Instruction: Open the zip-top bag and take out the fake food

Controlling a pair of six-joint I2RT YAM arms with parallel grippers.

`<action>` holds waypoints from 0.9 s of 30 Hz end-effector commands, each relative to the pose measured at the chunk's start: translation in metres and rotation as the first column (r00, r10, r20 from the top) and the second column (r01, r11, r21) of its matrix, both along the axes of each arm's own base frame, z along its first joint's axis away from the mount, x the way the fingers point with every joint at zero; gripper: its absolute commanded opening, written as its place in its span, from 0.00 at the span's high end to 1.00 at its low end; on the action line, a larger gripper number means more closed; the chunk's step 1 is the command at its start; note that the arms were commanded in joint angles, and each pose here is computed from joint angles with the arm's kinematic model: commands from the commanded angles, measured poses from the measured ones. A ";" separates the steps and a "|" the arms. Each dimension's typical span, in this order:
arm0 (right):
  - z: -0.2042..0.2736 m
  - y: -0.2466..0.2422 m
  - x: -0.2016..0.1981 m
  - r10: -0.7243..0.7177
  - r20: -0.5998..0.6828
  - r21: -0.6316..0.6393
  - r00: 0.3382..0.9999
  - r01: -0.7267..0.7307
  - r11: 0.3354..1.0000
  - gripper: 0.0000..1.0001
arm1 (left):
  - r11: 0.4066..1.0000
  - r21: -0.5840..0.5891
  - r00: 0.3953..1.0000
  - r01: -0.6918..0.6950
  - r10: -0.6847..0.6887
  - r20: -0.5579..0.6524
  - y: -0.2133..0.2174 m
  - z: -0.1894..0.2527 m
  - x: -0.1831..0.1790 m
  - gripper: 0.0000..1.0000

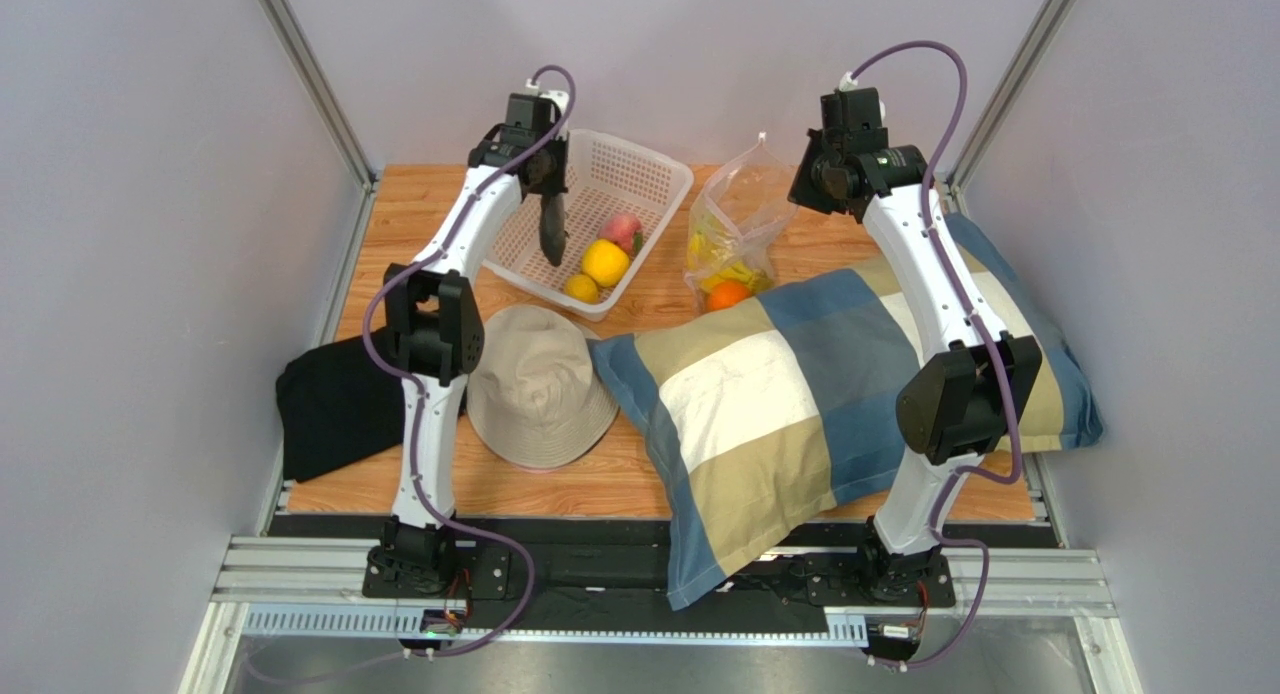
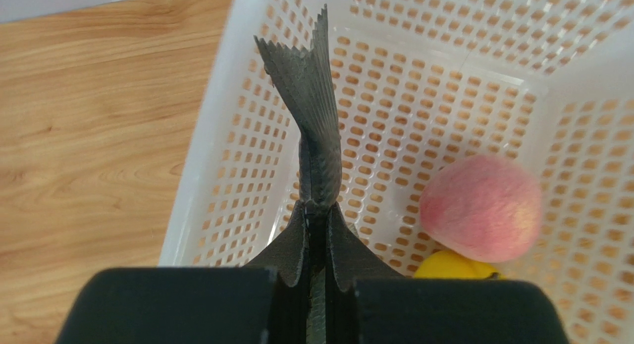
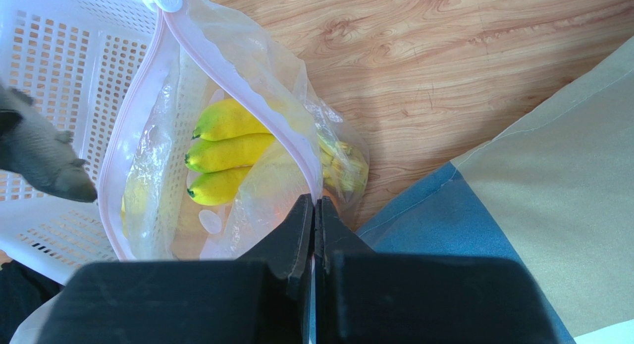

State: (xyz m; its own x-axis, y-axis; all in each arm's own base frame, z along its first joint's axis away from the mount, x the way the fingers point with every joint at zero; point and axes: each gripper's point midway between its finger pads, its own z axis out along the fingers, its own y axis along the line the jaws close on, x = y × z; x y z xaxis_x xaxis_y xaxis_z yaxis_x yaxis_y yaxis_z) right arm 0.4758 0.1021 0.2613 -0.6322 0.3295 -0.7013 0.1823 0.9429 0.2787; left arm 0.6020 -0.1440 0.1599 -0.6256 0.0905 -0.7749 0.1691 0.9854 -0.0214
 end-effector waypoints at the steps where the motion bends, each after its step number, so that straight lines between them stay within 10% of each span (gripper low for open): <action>1: 0.026 0.004 -0.004 0.011 0.072 0.021 0.997 -0.012 1.000 1.00 | 0.955 0.204 0.976 0.218 -0.212 -0.050 -0.020 -0.022 -0.007 1.00; 9: 0.025 0.007 -0.004 0.017 0.072 0.019 0.997 -0.018 1.000 1.00 | 0.889 0.202 0.911 0.412 -0.392 -0.130 -0.054 -0.044 -0.034 0.95; 13: 0.026 0.009 -0.003 0.021 0.076 0.022 0.997 -0.022 1.000 1.00 | 0.899 0.212 0.921 0.383 -0.354 -0.161 -0.047 -0.047 -0.039 0.27; 16: 0.024 0.009 -0.004 0.025 0.072 0.017 0.997 -0.026 1.000 1.00 | 0.921 0.198 0.936 0.336 -0.304 -0.175 -0.041 -0.038 -0.041 0.01; 23: 0.027 0.008 -0.005 0.031 0.081 0.001 0.996 -0.031 1.000 1.00 | 0.956 -0.186 0.973 0.225 -0.231 -0.009 -0.084 0.066 -0.062 0.12; 27: 0.031 0.014 -0.004 0.031 0.093 0.004 0.995 -0.031 1.000 1.00 | 0.777 -0.518 0.934 0.357 -0.312 0.177 -0.146 0.145 -0.082 0.31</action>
